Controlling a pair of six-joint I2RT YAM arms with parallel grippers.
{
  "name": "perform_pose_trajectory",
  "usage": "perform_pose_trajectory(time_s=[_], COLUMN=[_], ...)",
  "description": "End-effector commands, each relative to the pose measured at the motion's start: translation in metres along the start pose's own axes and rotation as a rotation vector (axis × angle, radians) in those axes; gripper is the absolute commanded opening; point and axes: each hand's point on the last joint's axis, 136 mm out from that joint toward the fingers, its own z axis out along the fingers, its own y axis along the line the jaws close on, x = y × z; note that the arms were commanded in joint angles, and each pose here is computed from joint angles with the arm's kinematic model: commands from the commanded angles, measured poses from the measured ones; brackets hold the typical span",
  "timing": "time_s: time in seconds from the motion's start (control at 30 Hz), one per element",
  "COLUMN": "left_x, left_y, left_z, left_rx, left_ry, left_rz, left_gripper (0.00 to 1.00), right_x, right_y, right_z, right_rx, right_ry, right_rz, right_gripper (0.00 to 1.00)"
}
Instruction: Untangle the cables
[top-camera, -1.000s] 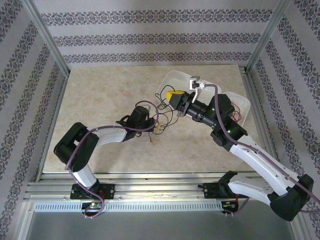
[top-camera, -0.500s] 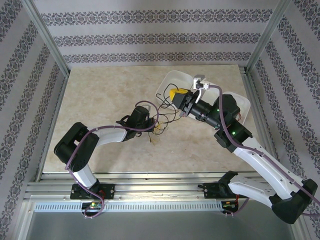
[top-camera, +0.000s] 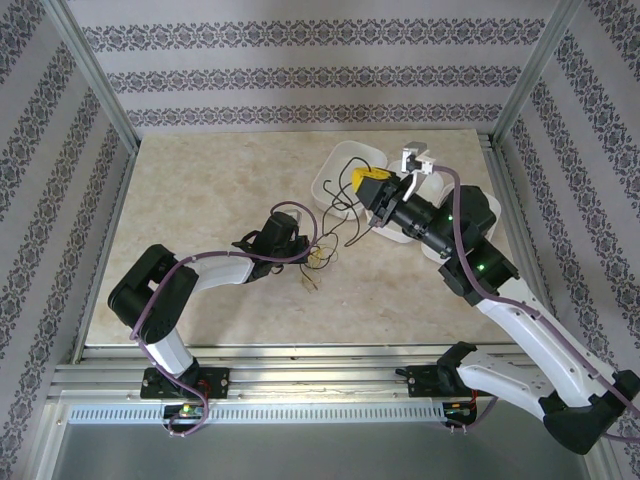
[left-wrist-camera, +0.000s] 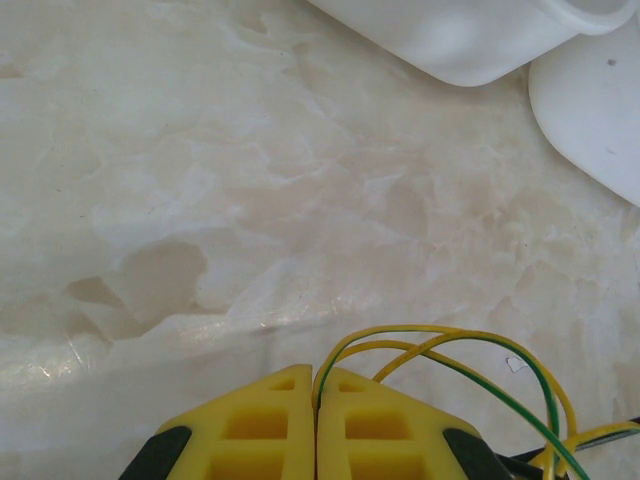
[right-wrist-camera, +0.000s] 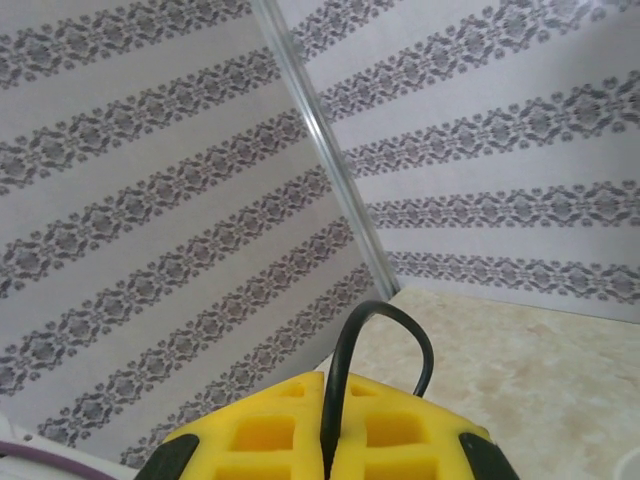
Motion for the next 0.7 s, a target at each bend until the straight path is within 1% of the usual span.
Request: perform_pose_trajectory(time_s=[0.0, 0.13, 0.23, 0.37, 0.47, 0.53, 0.67], left_x=[0.005, 0.009, 0.008, -0.001, -0.012, -0.016, -0.024], left_y=[-0.001, 0.005, 0.006, -0.008, -0.020, -0.019, -0.020], left_z=[0.000, -0.001, -0.002, -0.007, -0.014, -0.019, -0.032], left_rx=[-0.002, -0.024, -0.022, 0.028, 0.070, 0.054, 0.043], left_ry=[0.002, 0.008, -0.001, -0.015, -0.046, -0.058, -0.088], left_rz=[-0.006, -0.019, -0.025, 0.020, 0.057, 0.077, 0.124], left_gripper=[0.00, 0.00, 0.00, 0.00, 0.00, 0.00, 0.00], right_x=[-0.033, -0.049, -0.049, -0.028, -0.005, 0.006, 0.017], right_y=[-0.006, -0.018, -0.021, -0.027, -0.033, -0.038, -0.045], right_z=[-0.019, -0.036, -0.038, -0.022, -0.004, 0.002, 0.006], right_rx=[0.086, 0.190, 0.213, 0.190, 0.168, 0.174, 0.198], right_ry=[-0.079, -0.099, -0.075, 0.006, 0.091, 0.135, 0.187], right_rz=[-0.062, -0.096, -0.097, -0.042, 0.016, 0.041, 0.058], right_gripper=[0.00, 0.00, 0.00, 0.00, 0.00, 0.00, 0.00])
